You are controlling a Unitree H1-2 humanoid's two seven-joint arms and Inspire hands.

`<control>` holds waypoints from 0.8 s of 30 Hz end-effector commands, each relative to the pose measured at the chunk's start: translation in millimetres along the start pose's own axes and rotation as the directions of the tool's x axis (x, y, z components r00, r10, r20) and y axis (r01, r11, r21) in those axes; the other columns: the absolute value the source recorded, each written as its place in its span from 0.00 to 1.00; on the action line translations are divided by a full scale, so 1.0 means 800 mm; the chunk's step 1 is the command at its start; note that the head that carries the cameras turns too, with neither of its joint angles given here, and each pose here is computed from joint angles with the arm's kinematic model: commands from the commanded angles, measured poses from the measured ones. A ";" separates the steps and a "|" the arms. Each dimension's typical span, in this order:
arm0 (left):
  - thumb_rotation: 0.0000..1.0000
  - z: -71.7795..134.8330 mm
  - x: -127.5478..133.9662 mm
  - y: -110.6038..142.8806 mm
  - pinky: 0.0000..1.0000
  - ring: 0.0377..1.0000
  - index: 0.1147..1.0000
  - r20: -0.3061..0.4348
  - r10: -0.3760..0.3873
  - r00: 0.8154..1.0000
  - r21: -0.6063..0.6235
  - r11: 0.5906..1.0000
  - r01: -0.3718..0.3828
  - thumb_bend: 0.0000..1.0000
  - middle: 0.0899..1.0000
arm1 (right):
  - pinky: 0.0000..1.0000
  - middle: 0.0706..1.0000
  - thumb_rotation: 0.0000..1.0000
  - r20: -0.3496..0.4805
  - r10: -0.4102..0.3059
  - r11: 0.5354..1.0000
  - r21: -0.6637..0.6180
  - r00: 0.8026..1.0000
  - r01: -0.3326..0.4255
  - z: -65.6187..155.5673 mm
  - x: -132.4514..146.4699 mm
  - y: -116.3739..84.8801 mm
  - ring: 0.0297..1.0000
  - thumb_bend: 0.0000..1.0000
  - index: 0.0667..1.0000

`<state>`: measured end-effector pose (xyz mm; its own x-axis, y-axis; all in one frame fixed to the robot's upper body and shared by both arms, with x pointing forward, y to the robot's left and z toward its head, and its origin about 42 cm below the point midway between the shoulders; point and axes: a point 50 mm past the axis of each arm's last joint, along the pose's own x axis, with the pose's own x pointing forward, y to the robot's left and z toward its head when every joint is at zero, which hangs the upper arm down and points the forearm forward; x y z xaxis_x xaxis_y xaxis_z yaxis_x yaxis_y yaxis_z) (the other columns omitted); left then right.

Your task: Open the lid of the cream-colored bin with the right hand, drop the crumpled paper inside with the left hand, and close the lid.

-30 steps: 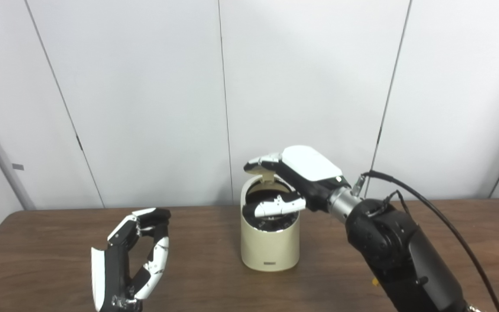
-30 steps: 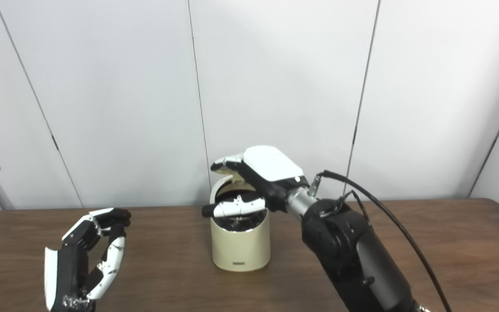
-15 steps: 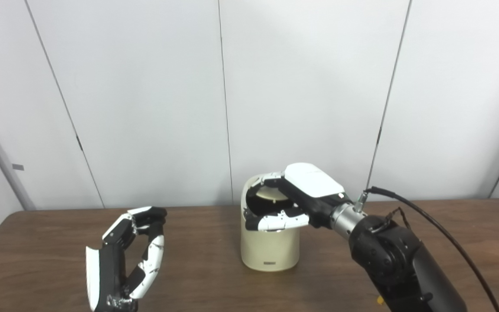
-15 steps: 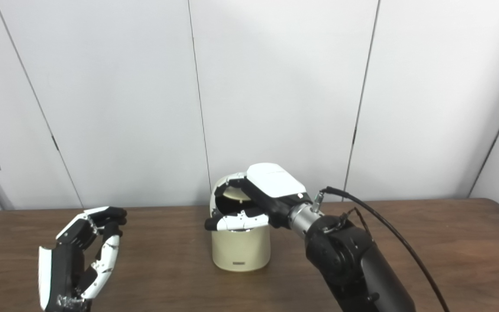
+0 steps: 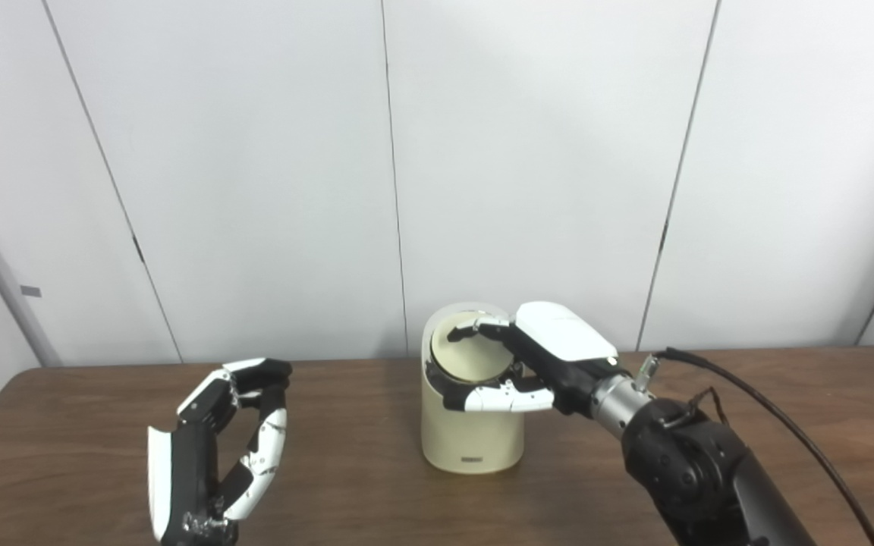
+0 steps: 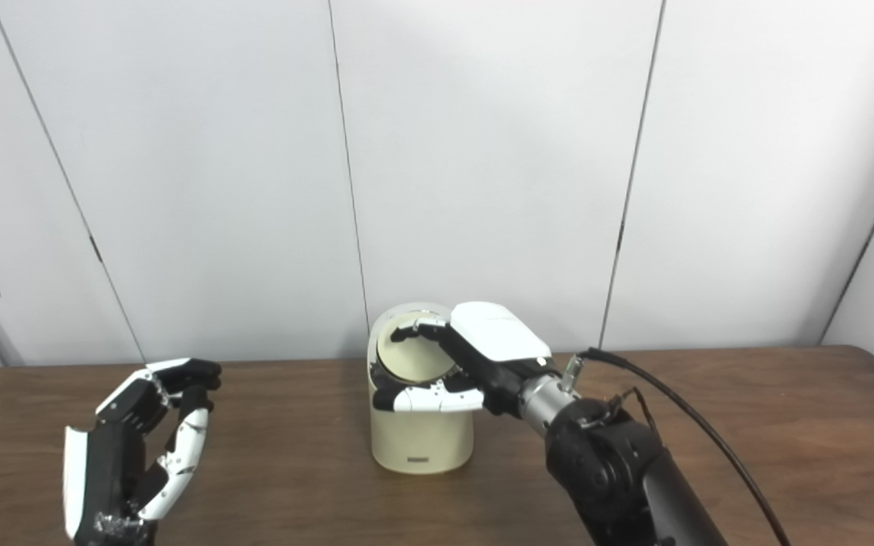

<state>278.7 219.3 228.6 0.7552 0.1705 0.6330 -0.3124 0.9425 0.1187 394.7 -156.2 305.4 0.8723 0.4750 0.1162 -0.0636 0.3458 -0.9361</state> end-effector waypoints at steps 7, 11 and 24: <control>0.28 0.017 0.008 0.004 0.49 0.58 0.54 0.049 0.004 0.999 -0.013 1.000 -0.004 0.20 0.59 | 0.77 0.82 1.00 0.003 -0.047 0.999 0.016 0.999 0.047 0.006 -0.009 -0.012 0.85 0.82 0.80; 0.28 0.020 0.008 0.004 0.49 0.58 0.53 0.047 0.006 0.999 -0.011 1.000 -0.005 0.21 0.59 | 0.76 0.82 1.00 0.000 -0.044 0.999 0.024 0.999 0.044 0.005 -0.012 -0.008 0.84 0.83 0.80; 0.28 0.023 0.009 0.002 0.49 0.58 0.53 0.040 0.010 0.999 -0.019 1.000 -0.009 0.21 0.59 | 0.76 0.81 0.94 0.045 -0.003 1.000 -0.020 0.999 0.004 0.019 -0.014 0.001 0.84 0.85 0.78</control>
<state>275.1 219.7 233.6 0.7649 0.1742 0.6202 -0.3114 0.9428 0.1192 378.6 -154.5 296.3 0.8697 0.4787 0.1202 -0.0667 0.3552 -0.9324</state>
